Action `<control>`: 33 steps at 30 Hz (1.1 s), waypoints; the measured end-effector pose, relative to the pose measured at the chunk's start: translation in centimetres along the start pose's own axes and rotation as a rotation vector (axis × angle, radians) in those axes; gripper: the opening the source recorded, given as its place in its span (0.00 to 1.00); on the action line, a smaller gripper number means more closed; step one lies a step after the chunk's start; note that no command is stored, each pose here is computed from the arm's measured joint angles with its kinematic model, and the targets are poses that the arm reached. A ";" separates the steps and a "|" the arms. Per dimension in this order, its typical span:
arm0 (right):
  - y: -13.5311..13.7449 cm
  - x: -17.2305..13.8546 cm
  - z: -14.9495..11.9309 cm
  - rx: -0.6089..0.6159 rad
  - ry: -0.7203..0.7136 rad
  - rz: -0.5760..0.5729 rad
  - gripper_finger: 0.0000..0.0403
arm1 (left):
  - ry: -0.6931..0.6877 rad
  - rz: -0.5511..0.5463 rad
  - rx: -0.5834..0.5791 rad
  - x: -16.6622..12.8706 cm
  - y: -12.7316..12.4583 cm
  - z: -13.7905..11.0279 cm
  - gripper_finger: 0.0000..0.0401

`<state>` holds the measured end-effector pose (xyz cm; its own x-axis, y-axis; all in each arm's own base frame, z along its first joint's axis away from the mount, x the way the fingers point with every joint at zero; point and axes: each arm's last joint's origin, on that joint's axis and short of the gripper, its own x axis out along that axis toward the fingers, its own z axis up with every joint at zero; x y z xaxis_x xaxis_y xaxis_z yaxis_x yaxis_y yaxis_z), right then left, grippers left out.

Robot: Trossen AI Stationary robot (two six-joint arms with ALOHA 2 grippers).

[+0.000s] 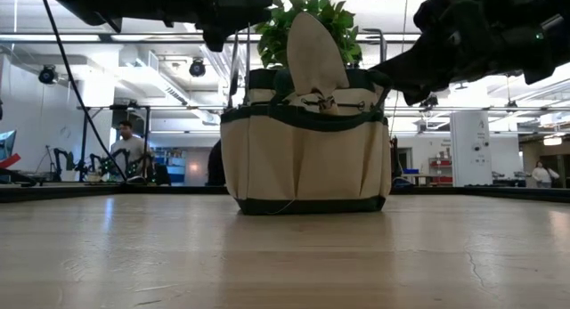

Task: Pick & Place Garden tools in Gardening bag
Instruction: Put the left brown hand rake into the side pocket of the gardening bag

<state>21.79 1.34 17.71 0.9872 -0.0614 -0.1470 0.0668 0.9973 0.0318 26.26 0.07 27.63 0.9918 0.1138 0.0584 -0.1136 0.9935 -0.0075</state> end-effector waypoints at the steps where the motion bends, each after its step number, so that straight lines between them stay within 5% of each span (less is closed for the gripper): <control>1: 0.0 0.0 0.0 0.000 0.001 0.006 0.12 | 0.000 0.000 0.000 0.0 0.0 0.0 0.37; 33: 0.1 2.6 -3.0 0.077 0.075 0.004 0.12 | -0.005 0.000 0.002 0.0 0.0 0.1 0.37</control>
<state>23.92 1.45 14.39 0.9742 -0.0513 -0.2200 0.0765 0.9912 0.1077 26.27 0.07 27.70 0.9915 0.1140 0.0630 -0.1139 0.9935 -0.0060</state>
